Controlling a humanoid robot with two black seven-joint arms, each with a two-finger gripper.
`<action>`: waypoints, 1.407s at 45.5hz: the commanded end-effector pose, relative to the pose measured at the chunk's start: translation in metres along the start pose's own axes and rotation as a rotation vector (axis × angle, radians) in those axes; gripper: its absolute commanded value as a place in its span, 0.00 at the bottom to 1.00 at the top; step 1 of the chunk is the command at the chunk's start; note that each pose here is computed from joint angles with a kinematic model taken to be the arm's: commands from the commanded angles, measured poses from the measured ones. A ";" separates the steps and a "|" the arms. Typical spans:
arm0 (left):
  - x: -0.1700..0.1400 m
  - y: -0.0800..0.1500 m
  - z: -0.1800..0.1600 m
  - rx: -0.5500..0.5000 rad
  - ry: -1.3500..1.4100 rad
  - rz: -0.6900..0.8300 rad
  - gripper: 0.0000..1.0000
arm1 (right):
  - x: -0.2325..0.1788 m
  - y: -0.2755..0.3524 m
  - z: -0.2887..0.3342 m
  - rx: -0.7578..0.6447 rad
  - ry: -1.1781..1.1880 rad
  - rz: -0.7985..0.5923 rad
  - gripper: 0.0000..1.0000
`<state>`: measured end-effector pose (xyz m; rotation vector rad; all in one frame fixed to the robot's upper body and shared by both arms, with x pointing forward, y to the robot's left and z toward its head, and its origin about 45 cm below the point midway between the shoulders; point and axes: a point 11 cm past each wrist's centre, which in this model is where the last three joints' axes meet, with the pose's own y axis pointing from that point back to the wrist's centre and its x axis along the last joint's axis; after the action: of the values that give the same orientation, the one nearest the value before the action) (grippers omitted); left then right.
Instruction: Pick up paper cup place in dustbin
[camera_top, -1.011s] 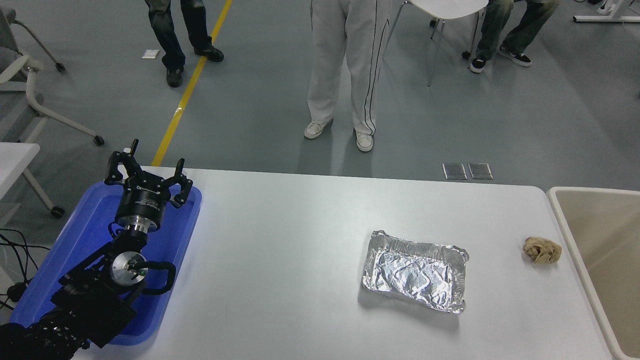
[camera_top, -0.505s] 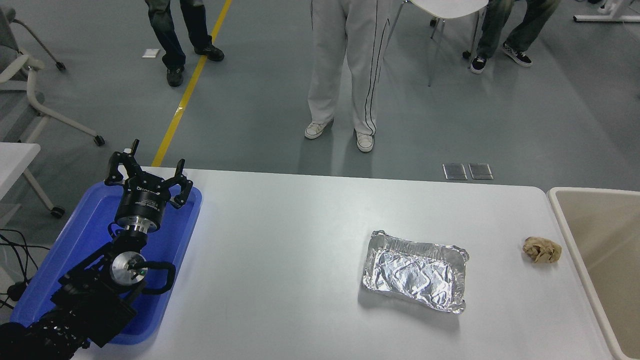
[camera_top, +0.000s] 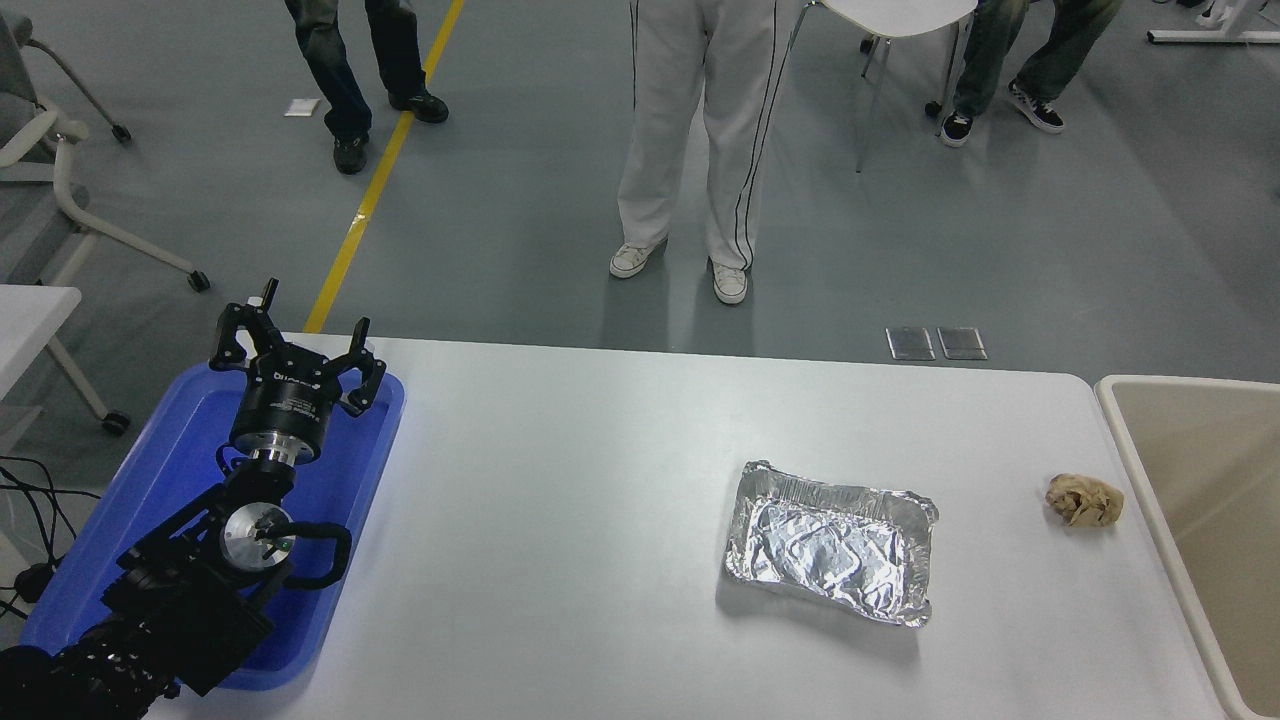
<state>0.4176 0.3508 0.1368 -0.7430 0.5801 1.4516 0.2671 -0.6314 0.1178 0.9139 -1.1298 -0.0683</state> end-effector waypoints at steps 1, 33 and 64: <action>0.000 0.000 0.000 0.000 0.000 0.000 1.00 | -0.004 -0.002 0.005 -0.011 0.000 0.015 0.35; 0.000 0.000 0.000 0.000 0.000 -0.001 1.00 | -0.007 0.003 -0.001 0.021 -0.035 0.015 0.92; -0.001 -0.001 0.000 0.001 0.001 -0.002 1.00 | -0.006 0.051 -0.012 0.103 0.041 -0.195 0.99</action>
<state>0.4181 0.3504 0.1372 -0.7429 0.5803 1.4499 0.2544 -0.6078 0.1293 1.0457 -1.0952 -0.1374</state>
